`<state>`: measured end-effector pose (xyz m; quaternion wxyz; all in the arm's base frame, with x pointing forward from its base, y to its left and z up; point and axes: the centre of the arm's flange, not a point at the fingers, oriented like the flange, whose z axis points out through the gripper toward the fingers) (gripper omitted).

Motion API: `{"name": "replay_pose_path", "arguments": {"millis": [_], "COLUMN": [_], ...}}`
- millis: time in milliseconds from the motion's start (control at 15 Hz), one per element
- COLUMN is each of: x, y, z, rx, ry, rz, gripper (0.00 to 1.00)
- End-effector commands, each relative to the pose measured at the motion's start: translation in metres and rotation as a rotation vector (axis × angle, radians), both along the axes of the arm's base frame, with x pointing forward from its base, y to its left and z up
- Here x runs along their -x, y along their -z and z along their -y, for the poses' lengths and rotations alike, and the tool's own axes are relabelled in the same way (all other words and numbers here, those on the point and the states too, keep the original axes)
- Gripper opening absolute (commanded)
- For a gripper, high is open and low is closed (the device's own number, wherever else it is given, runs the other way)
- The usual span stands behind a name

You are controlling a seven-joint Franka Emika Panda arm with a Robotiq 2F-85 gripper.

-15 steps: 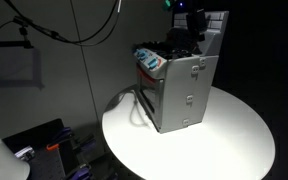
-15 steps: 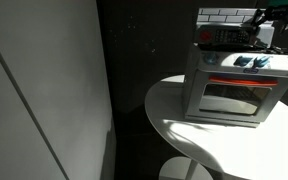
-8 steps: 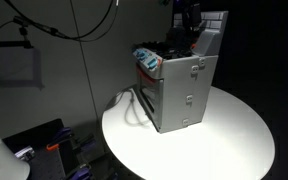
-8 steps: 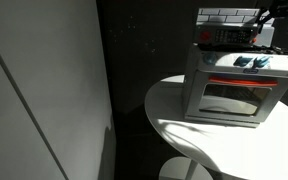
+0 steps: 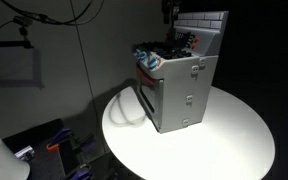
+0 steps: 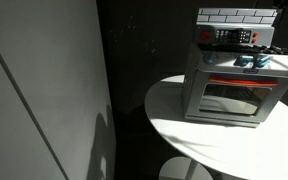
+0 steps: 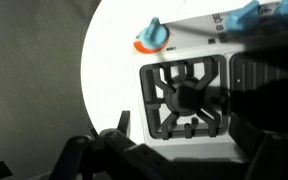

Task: Press the top right orange button on the stove

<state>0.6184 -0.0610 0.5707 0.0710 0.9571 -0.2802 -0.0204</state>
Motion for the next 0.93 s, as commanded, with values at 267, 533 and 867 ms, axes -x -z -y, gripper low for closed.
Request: {"name": "replay_pose_path", "arguments": {"millis": [267,533,867], "x": [0.076,0.102,0.121], "y": [-0.018,-0.009,0.007], "z": [-0.011,-0.018,-0.027], "rx": [-0.028,-0.064,-0.057], "ry": [-0.105,-0.147,-0.177], "rz": [-0.061,-0.05,0.002], "gripper": [1.0,1.0,1.0]}}
